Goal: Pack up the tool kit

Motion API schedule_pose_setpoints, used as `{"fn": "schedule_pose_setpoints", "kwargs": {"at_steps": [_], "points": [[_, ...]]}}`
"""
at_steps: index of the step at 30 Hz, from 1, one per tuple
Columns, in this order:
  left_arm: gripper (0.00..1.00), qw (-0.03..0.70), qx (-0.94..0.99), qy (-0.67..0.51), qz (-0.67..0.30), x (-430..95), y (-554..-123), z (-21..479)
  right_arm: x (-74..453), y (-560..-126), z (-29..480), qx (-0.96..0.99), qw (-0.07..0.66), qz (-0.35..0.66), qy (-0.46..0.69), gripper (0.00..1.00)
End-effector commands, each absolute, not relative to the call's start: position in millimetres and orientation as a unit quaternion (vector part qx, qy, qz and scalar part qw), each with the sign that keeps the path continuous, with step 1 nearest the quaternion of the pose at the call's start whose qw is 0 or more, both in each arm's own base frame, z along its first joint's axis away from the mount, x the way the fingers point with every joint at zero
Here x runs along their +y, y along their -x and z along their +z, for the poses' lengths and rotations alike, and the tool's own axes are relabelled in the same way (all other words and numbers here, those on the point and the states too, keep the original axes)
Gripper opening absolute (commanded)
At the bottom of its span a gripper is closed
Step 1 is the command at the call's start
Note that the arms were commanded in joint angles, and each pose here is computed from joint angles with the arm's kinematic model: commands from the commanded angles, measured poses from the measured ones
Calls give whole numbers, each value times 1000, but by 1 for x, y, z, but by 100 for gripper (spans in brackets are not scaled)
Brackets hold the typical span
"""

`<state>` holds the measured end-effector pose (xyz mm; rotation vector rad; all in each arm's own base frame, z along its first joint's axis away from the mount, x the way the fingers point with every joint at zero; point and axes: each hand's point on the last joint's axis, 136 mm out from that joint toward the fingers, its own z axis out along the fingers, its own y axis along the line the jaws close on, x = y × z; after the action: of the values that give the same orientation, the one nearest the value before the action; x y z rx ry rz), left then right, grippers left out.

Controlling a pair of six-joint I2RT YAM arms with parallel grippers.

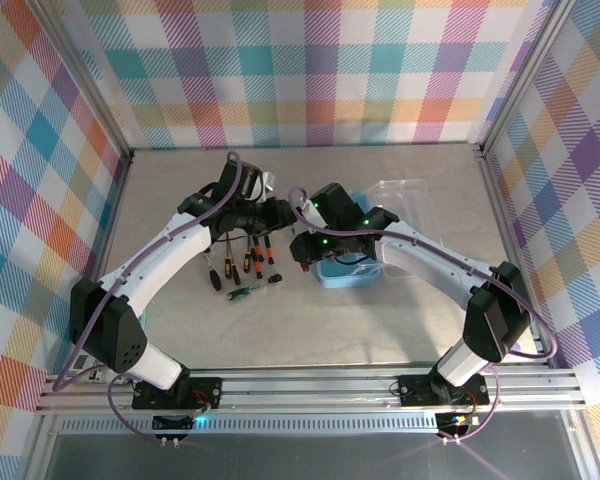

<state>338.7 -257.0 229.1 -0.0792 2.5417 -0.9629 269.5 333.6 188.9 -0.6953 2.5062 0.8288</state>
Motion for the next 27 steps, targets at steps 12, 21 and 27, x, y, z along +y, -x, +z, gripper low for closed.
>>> {"fn": "schedule_pose_setpoints", "kwargs": {"at_steps": [12,21,27], "points": [[100,254,960,84,-89,-101,-332,219,183,-307,181,949,214,195,121,0],[100,215,971,100,-42,-78,-309,178,173,-333,145,963,193,160,103,0],[100,202,973,102,-41,-78,-305,165,173,-347,129,966,185,153,94,0]]}}
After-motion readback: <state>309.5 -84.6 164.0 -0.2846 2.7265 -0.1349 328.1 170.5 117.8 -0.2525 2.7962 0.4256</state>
